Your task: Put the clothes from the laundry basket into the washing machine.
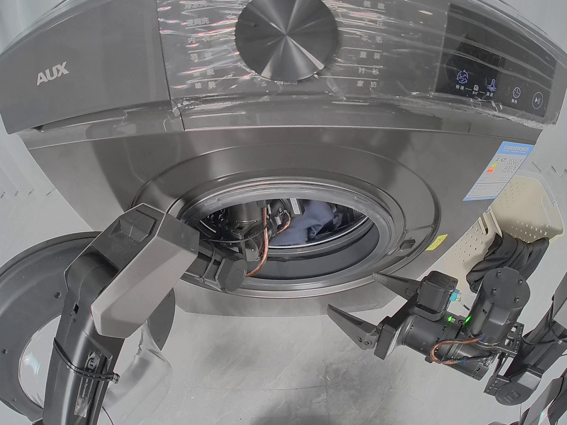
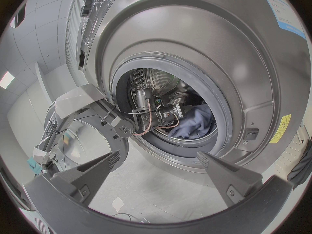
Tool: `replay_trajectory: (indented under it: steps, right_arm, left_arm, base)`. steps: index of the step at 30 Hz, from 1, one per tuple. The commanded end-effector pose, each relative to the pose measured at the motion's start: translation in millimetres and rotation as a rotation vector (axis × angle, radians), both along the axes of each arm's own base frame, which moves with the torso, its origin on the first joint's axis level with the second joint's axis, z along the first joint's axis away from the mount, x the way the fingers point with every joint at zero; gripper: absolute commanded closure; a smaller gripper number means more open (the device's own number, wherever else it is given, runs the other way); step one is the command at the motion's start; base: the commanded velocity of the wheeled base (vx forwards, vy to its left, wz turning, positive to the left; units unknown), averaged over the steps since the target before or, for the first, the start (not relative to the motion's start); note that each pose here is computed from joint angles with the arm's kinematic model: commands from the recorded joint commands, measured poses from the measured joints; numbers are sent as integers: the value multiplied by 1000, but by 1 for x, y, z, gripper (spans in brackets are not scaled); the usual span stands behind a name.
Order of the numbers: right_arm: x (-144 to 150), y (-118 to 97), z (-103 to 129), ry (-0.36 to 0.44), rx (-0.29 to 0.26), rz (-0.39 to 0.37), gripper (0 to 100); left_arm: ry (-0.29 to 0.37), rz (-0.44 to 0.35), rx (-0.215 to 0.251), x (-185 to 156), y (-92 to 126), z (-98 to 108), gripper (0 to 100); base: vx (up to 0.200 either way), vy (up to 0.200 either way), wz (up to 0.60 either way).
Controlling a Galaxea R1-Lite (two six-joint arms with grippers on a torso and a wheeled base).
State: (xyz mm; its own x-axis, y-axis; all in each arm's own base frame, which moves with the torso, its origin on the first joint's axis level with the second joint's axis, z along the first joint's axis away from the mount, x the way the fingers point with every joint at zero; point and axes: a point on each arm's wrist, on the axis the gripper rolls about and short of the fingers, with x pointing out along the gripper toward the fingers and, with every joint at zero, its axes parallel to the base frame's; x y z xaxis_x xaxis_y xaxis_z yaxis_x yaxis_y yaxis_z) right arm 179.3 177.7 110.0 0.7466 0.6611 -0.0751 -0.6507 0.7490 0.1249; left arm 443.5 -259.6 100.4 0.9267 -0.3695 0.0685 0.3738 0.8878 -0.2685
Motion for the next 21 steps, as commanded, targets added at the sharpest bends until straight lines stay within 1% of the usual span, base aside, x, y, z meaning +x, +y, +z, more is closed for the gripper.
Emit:
replay_trajectory:
  steps: [1, 3, 6, 7, 8, 11, 12, 13, 14, 15, 16, 21]
  right_arm:
    - [0, 0, 0, 1, -1, 1, 0]
    - [0, 0, 0, 1, -1, 2, 0]
    - [0, 0, 0, 1, -1, 2, 0]
    - [0, 0, 0, 1, -1, 2, 0]
    - [0, 0, 0, 1, -1, 2, 0]
    - [0, 0, 0, 1, -1, 2, 0]
    - [0, 0, 0, 1, -1, 2, 0]
    - [0, 0, 0, 1, -1, 2, 0]
    - [0, 1, 0, 0, 0, 2, 0]
    - [0, 1, 0, 0, 0, 2, 0]
    - [0, 0, 0, -1, 1, 2, 0]
    - [0, 0, 0, -1, 1, 2, 0]
  left_arm:
    - [52, -19, 33, -9, -1, -10, 0]
    - [72, -31, 49, -17, 1, -9, 0]
    - [125, -64, 82, -24, 1, -19, 0]
    - [125, -64, 82, -24, 1, -19, 0]
    - [146, -71, 100, -26, 2, -25, 0]
    - [162, -75, 128, -27, 2, -32, 0]
    - [168, -76, 144, -27, 2, -35, 0]
    - [167, -76, 145, -27, 2, -35, 0]
    - [176, -75, 171, -25, 2, -42, 0]
    - [178, -74, 175, -23, 2, -45, 0]
    - [173, -74, 175, -22, 1, -44, 100]
    - [158, -61, 161, -12, 0, -39, 100]
  base:
    - [0, 0, 0]
    - [0, 0, 0]
    - [0, 0, 0]
    - [0, 0, 0]
    - [0, 0, 0]
    - [0, 0, 0]
    - [0, 0, 0]
    - [0, 0, 0]
    - [0, 0, 0]
    - [0, 0, 0]
    - [0, 0, 0]
    - [0, 0, 0]
